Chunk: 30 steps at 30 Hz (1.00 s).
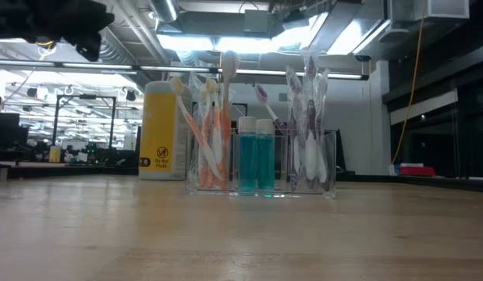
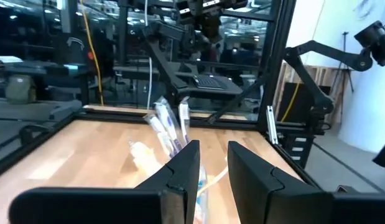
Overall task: Pick & Place toothbrushing station
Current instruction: Return to Home Position
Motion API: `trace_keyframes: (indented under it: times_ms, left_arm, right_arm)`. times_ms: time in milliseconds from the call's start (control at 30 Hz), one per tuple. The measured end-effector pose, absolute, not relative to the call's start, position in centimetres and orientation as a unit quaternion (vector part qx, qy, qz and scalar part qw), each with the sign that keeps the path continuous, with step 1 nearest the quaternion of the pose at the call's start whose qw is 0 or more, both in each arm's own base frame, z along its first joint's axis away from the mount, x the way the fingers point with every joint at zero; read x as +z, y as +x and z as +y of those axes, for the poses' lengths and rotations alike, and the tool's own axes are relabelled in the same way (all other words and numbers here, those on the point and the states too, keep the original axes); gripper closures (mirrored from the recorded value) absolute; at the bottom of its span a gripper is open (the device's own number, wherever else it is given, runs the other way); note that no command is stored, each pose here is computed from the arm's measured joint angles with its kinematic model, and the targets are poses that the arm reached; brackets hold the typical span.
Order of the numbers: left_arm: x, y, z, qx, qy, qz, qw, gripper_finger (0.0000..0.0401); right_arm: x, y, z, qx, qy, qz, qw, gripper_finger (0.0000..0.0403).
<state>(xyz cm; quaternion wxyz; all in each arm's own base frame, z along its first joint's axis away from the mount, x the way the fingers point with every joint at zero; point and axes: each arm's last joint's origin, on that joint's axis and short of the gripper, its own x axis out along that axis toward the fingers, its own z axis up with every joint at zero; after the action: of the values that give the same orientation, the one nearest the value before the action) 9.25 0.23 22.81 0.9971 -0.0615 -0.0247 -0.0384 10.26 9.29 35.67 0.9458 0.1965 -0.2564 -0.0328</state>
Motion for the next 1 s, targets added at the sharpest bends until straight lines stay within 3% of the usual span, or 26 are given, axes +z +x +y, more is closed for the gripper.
trace_keyframes:
  times_ms: [200,600,767,1000]
  left_arm:
    - [22.3,7.7,0.2,-0.015,-0.053,-0.024,0.998,0.0324]
    - [17.1,9.7,0.3,-0.025,-0.089,-0.022,0.995,0.0324]
    - [16.9,9.8,0.1,-0.029,-0.086,-0.015,0.996,0.0323]
    - [16.9,9.8,-0.2,-0.039,-0.176,-0.007,0.984,0.0315]
  right_arm:
    - [35.7,10.2,9.3,-0.036,0.198,-0.258,0.945,0.0163]
    - [35.6,10.2,9.4,-0.042,0.18,-0.249,0.951,0.0163]
    - [35.5,9.9,9.7,-0.045,0.171,-0.234,0.956,0.0163]
    - [35.4,9.8,9.8,-0.054,0.142,-0.224,0.963,0.0163]
